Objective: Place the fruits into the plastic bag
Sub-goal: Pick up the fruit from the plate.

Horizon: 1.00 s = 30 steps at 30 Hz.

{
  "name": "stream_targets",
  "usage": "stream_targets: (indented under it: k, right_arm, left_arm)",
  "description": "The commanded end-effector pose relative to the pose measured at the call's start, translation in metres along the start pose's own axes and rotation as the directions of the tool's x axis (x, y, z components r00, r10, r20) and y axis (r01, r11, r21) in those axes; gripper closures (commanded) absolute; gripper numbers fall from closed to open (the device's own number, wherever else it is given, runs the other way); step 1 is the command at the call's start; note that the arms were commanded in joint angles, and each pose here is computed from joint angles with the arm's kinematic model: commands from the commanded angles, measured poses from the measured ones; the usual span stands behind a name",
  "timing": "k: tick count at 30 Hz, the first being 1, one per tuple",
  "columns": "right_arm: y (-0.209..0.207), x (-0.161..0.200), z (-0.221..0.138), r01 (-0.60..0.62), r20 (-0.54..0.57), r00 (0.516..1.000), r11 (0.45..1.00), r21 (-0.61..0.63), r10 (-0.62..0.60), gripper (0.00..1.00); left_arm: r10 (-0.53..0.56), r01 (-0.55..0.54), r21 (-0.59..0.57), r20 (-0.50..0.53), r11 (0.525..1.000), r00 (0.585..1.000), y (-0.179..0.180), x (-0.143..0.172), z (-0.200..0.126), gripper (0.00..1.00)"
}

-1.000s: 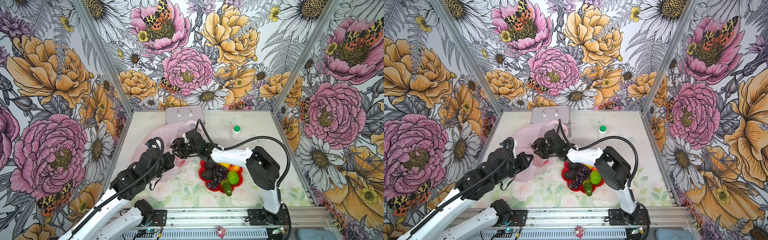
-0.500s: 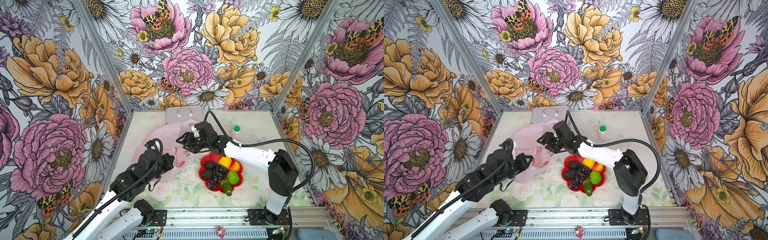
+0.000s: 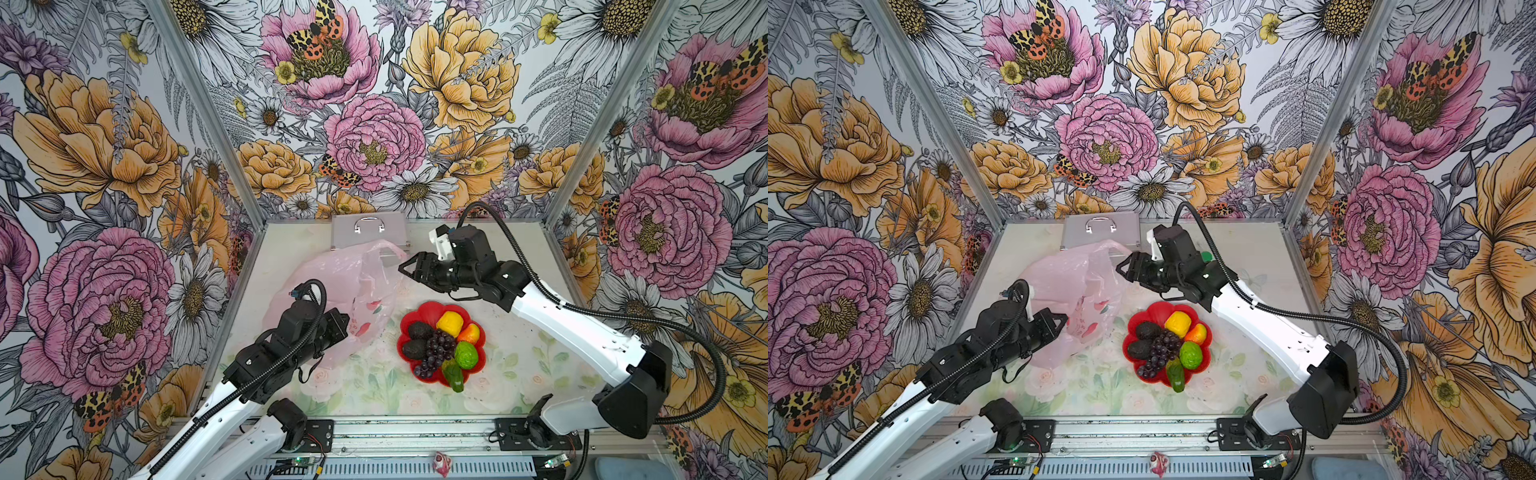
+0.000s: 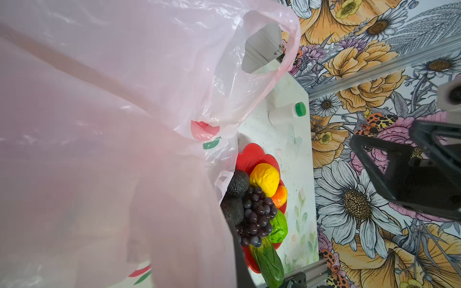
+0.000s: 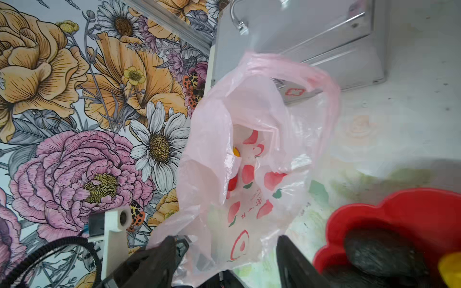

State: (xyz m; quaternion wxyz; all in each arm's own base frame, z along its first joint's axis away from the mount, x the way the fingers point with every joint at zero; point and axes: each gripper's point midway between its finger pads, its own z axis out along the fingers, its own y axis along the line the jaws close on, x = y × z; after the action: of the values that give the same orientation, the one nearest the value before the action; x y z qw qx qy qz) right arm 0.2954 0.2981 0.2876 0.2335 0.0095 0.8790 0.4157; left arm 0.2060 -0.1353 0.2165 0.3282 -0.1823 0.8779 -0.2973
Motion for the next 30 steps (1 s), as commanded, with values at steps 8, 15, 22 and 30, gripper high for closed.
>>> stream_targets:
  k: [8, 15, 22, 30]
  right_arm:
    - [-0.076, 0.063, -0.060, 0.203, -0.300, 0.946, 0.943, 0.263, -0.120, 0.34]
    - [-0.111, 0.106, -0.077, 0.234, -0.452, 0.890, 0.905, 0.355, -0.053, 0.35]
    - [-0.132, 0.138, -0.074, 0.274, -0.571, 0.821, 0.870, 0.411, 0.011, 0.35]
    - [-0.152, 0.154, -0.077, 0.330, -0.635, 0.771, 0.820, 0.467, 0.052, 0.35]
  left_arm:
    - [0.019, -0.019, 0.033, 0.012, 0.999, 1.000, -0.015, -0.009, -0.002, 1.00]
    - [0.018, -0.018, 0.028, 0.007, 0.999, 1.000, -0.013, -0.008, -0.002, 1.00]
    - [0.011, -0.011, 0.033, -0.003, 0.999, 1.000, -0.012, -0.006, -0.002, 1.00]
    - [-0.015, 0.015, 0.031, 0.005, 0.999, 1.000, -0.007, -0.005, -0.003, 1.00]
